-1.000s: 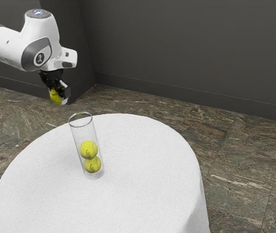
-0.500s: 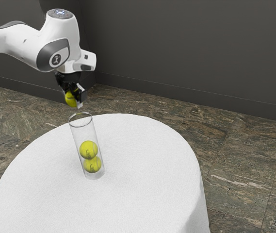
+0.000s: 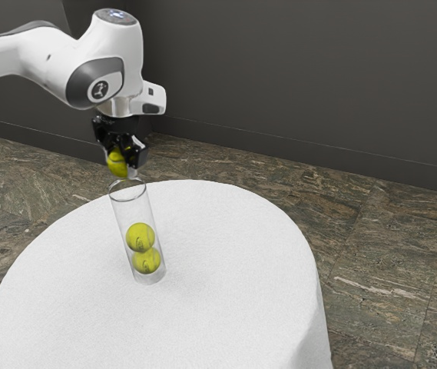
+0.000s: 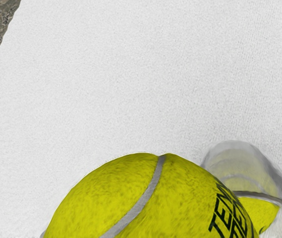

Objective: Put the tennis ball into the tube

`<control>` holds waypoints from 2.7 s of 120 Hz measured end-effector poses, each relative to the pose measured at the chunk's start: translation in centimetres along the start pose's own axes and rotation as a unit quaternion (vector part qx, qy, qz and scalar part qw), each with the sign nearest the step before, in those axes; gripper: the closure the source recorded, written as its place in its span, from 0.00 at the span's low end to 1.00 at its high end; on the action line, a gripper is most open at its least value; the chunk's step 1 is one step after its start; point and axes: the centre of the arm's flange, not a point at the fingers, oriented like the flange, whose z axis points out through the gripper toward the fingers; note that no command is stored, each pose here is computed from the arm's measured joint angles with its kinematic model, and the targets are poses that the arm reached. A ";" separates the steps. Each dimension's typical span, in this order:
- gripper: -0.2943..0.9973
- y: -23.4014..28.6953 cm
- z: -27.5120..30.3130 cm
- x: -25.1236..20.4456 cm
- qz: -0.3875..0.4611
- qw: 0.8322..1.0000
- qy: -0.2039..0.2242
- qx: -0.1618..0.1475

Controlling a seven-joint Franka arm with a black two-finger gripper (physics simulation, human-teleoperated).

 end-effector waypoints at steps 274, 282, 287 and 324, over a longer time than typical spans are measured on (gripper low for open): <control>0.53 2.6 -1.8 -1.7 -0.114 0.993 -0.031 0.030; 0.49 3.5 -2.0 -1.5 -0.107 0.993 -0.028 0.028; 0.44 4.1 -1.9 -1.5 -0.104 0.994 -0.027 0.021; 0.29 4.4 -1.4 -1.1 -0.117 0.992 -0.029 -0.034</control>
